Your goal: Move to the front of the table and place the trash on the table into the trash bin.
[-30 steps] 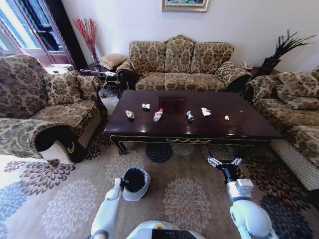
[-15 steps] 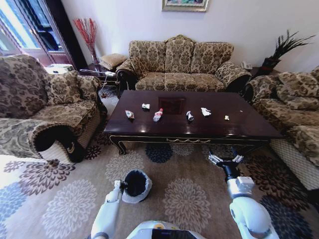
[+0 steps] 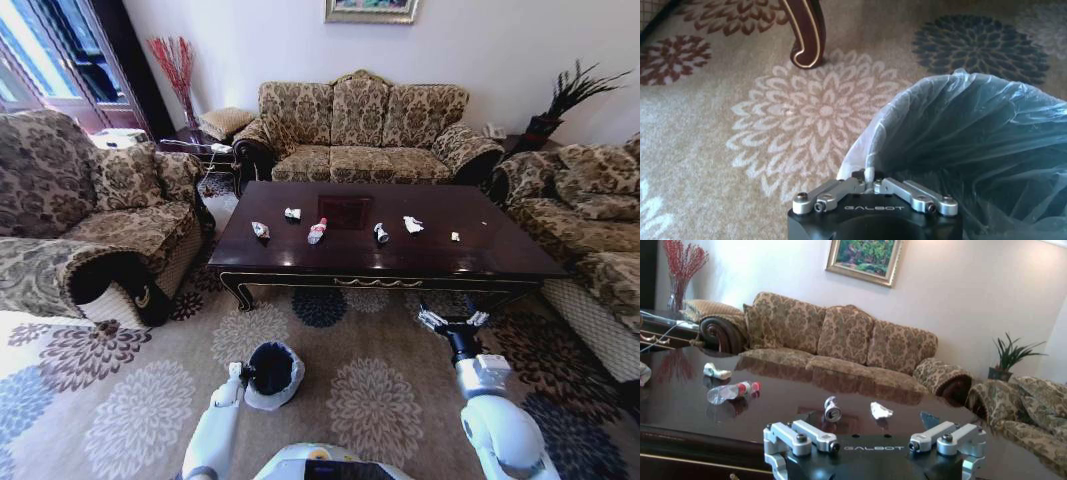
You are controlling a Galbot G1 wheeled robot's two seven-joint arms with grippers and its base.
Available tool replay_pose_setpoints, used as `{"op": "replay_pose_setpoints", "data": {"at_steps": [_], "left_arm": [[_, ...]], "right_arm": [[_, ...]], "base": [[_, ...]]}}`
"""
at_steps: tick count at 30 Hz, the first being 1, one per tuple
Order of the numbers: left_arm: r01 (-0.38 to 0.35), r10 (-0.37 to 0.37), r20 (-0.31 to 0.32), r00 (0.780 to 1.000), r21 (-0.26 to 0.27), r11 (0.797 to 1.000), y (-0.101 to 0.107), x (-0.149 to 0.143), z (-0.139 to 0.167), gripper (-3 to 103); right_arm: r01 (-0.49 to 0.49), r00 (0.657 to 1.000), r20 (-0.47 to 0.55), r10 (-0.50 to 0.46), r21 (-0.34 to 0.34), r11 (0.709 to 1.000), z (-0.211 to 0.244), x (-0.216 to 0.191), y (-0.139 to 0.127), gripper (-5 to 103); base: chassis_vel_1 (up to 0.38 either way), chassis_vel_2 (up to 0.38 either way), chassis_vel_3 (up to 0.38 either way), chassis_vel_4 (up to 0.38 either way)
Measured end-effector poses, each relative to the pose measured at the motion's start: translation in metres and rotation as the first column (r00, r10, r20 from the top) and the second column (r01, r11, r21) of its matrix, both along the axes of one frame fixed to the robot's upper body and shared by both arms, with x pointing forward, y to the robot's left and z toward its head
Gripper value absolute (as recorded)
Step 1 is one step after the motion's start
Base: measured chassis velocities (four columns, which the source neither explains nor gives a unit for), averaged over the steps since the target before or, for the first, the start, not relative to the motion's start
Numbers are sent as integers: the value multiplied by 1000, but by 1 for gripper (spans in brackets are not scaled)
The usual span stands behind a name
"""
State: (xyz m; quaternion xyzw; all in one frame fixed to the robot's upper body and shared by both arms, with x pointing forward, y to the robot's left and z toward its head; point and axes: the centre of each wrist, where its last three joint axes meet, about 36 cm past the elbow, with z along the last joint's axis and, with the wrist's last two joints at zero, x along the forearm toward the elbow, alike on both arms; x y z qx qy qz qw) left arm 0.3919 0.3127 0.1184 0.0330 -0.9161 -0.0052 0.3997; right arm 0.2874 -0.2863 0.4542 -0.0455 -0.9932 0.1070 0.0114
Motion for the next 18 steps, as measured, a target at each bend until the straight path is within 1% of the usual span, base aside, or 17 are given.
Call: {"op": "replay_pose_setpoints", "data": {"at_steps": [18], "left_arm": [[0,0,1,1000,1,1000,0,0,0,1]], "right_arm": [[0,1000,1,0,0,1000,0,0,0,100]], "base": [[0,0,0,0]]}}
